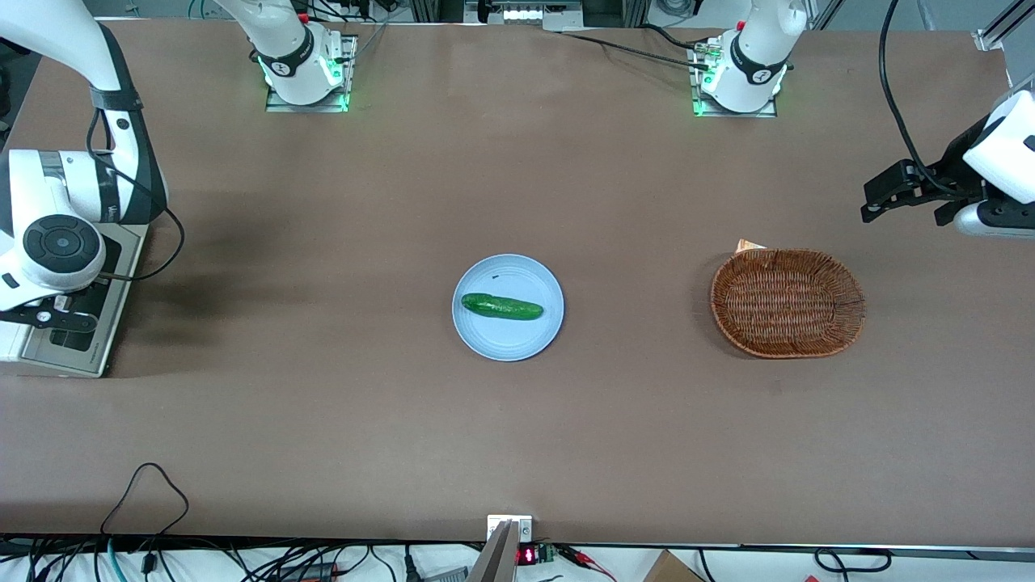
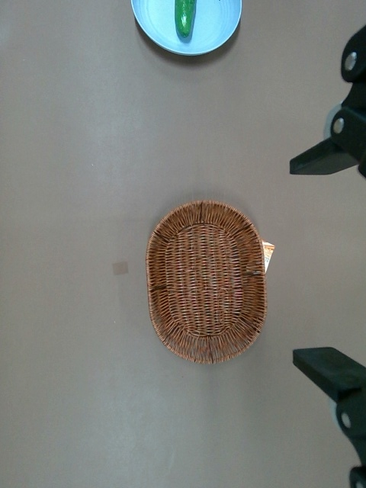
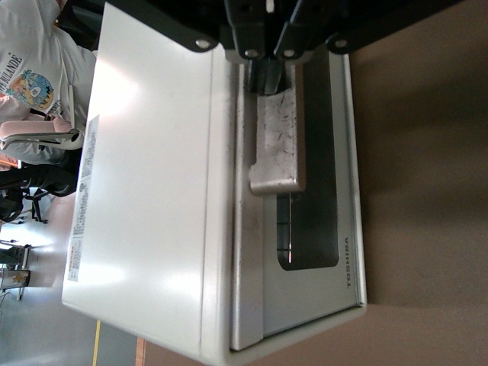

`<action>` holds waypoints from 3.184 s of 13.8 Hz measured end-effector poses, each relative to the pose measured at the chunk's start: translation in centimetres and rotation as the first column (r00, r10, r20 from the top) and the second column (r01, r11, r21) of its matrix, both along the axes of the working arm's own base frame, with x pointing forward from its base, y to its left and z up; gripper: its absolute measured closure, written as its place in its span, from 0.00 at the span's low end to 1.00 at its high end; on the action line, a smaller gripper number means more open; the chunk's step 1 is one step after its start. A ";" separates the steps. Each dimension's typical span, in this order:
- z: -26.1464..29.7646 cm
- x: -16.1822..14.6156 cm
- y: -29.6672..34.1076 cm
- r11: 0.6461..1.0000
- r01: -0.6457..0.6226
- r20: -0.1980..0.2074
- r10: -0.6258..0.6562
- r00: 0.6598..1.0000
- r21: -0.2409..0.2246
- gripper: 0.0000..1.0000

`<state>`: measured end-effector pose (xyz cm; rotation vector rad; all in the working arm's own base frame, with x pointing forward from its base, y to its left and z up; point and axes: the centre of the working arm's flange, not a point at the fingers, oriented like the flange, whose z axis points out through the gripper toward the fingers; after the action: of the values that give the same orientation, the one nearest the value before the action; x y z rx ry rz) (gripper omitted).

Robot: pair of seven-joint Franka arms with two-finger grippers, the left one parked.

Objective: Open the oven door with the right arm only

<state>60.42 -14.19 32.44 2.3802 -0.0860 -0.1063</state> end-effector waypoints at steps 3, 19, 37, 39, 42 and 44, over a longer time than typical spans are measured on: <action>0.0 0.1 0.9 0.999 0.011 0.010 -0.011 1.000 0.033 0.99; -2.8 -0.3 6.0 0.978 -0.013 0.059 0.001 0.998 0.207 0.99; -9.3 0.0 8.9 0.959 -0.042 0.044 0.030 0.999 0.280 0.99; -9.9 0.0 9.0 0.958 -0.044 0.044 0.033 0.999 0.285 0.99; -10.9 0.0 9.1 0.955 -0.049 0.043 0.038 0.998 0.292 0.99; -11.6 0.0 9.2 0.953 -0.052 0.042 0.042 0.998 0.297 0.99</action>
<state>60.38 -5.03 20.85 2.6854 -0.0312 -0.0573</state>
